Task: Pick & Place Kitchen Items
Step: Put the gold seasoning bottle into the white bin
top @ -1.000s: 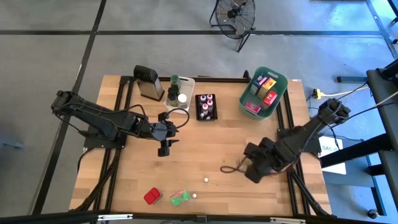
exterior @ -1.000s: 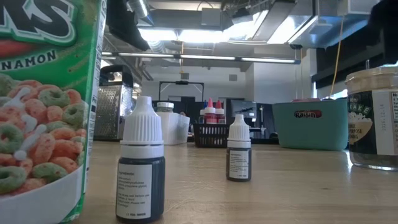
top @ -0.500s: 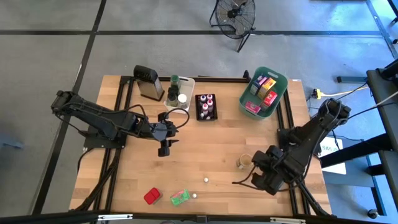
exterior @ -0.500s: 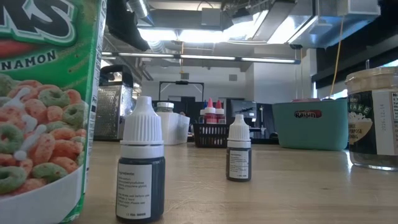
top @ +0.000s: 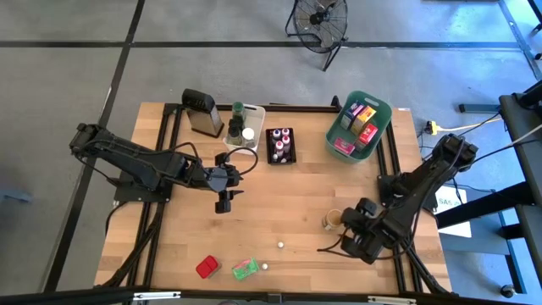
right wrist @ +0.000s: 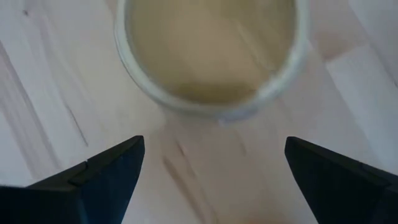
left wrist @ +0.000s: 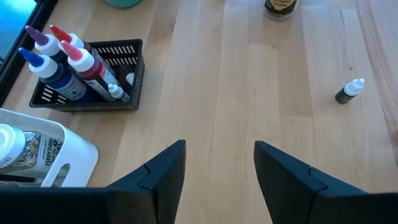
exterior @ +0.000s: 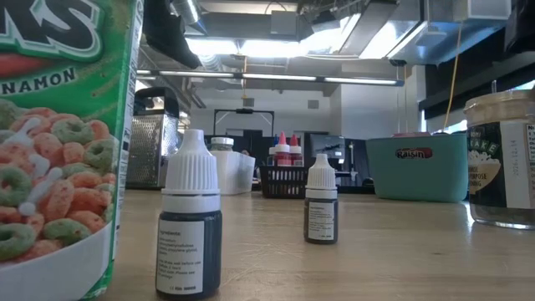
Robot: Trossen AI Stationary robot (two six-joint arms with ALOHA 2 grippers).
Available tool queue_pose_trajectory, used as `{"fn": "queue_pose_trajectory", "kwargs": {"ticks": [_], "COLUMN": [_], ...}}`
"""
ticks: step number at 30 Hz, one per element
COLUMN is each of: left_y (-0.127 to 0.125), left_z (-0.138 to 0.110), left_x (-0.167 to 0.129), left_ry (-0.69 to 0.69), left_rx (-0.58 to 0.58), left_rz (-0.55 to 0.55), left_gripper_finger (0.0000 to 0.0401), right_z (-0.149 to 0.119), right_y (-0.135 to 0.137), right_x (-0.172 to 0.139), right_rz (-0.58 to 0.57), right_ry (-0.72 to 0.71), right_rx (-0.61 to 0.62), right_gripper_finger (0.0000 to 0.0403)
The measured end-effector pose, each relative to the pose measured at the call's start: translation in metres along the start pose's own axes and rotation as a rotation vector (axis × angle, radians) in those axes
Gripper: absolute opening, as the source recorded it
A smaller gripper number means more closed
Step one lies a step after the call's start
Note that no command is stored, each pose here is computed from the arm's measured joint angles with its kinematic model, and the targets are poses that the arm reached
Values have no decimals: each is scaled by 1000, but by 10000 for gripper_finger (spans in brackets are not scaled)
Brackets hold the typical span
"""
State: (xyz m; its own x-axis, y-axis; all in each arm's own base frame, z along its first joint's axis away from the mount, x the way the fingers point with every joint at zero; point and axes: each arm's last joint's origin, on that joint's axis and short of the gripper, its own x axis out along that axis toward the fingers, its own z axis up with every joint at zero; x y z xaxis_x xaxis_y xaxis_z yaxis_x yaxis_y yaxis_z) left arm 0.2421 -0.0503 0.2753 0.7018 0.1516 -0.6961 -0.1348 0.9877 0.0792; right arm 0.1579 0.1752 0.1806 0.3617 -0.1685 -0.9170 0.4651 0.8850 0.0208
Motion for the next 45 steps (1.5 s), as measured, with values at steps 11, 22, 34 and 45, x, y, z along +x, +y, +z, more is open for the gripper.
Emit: {"fn": "queue_pose_trajectory", "kwargs": {"ticks": [11,22,34,45], "left_y": [0,3,4,3], "left_z": [0,1,2,-12], "left_x": [0,0,0,32], "left_ry": [-7,-34,-40,-274], "left_rx": [-6,-8,-8,54], "left_rz": [10,125,154,93], "left_gripper_finger": [184,184,184,184], "right_z": [-14,-10,8,26], "right_y": [-14,-24,-24,-12], "right_x": [40,58,63,62], "right_rz": [52,56,52,181], "right_ry": [-259,-419,-430,-474], "right_rx": [-87,-107,-143,-238], "right_gripper_finger": [392,387,286,282]}}
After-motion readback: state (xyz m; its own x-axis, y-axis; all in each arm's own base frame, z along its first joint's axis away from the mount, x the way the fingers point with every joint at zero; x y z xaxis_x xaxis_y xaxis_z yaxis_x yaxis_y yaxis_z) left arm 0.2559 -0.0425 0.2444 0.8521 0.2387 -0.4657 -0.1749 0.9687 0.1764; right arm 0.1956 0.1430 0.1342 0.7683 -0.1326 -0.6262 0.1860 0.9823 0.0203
